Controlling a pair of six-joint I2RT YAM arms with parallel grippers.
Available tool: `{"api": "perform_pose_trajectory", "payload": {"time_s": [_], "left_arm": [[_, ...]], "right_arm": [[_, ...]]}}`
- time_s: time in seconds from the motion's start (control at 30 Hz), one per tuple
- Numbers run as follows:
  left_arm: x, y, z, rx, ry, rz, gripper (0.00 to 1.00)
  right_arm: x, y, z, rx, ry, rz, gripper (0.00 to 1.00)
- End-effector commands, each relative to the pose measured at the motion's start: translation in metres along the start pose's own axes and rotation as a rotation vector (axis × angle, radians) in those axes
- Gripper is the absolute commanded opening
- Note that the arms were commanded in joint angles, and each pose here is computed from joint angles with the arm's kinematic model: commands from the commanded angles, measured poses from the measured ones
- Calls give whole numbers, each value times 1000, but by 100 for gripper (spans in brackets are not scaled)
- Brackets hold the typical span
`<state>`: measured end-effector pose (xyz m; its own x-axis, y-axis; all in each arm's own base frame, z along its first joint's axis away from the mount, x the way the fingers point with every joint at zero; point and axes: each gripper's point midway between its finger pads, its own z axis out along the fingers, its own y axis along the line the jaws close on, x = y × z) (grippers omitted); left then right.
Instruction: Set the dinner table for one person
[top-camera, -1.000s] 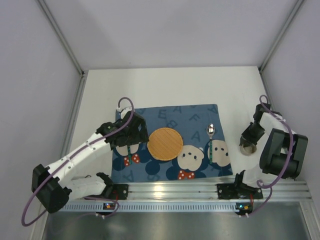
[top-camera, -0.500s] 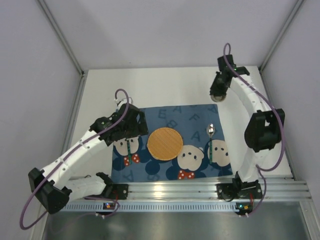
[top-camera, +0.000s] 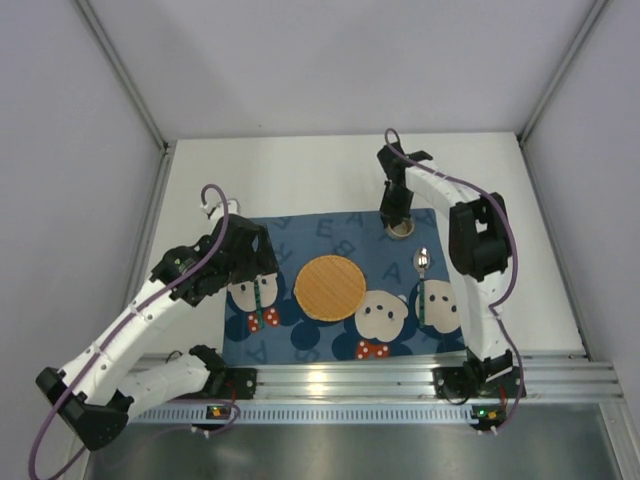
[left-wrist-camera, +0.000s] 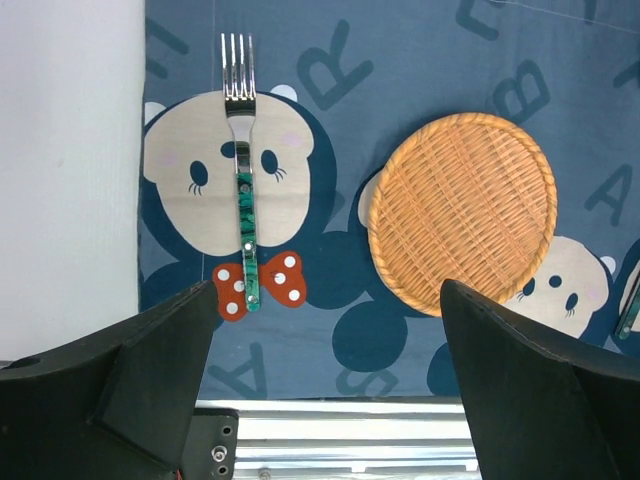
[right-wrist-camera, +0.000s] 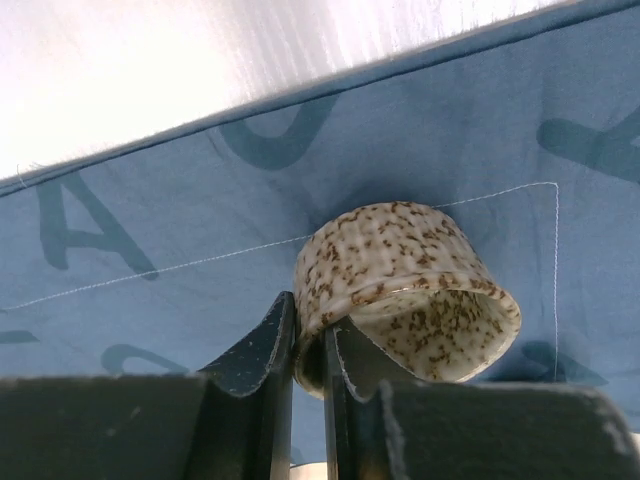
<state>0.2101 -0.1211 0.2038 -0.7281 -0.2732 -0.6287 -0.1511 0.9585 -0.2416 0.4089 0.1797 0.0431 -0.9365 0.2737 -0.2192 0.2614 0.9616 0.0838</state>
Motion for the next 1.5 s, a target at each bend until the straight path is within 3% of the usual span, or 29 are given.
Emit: {"api": "perform_pose_trajectory", "payload": {"time_s": [0.0, 0.07, 0.1, 0.17, 0.2, 0.3, 0.5, 0.63, 0.7, 0.73, 0.77, 0.8, 0.87, 1.0, 1.13, 1.33, 1.47], "left_arm": [[-9, 10, -8, -29, -37, -16, 98], [-8, 10, -6, -30, -34, -11, 98], [-9, 10, -6, -31, -34, -11, 98], [-9, 9, -4, -31, -28, -1, 98], [-11, 8, -3, -34, -27, 1, 98], [-14, 8, -1, -45, -26, 17, 98], [-23, 15, 3, -88, -66, 38, 98], [-37, 22, 4, -134, -108, 115, 98], [-45, 24, 5, -155, -142, 134, 98], [-48, 26, 5, -166, -152, 152, 98], [-54, 23, 5, -156, -177, 149, 98], [-57, 24, 5, -158, -192, 152, 98], [-61, 23, 5, -144, -218, 176, 98], [-69, 20, 5, -85, -319, 178, 98], [-75, 28, 0, -57, -446, 175, 98], [-78, 39, -12, -21, -572, 187, 98], [-84, 45, -24, -32, -609, 192, 98]], "right_arm": [[-8, -5, -7, 32, -34, 17, 0], [-6, -7, -5, 38, -29, 17, 9], [-5, -6, -5, 36, -26, 14, 24], [-4, -6, -7, 33, -26, 6, 40], [-5, -6, -11, 29, -34, 5, 54], [-9, -4, -29, 10, -70, -4, 71], [-5, 14, -99, -78, -189, -93, 80], [17, 39, -172, -206, -365, -211, 79], [37, 44, -184, -246, -409, -285, 80], [48, 58, -216, -334, -501, -321, 80], [64, 54, -208, -338, -503, -371, 83], [72, 53, -233, -400, -570, -384, 90], [99, 58, -230, -469, -596, -437, 90], [119, 32, -256, -601, -673, -349, 97], [127, 11, -275, -689, -740, -294, 97], [139, -22, -303, -740, -803, -284, 100], [143, -44, -299, -713, -790, -203, 100]]}}
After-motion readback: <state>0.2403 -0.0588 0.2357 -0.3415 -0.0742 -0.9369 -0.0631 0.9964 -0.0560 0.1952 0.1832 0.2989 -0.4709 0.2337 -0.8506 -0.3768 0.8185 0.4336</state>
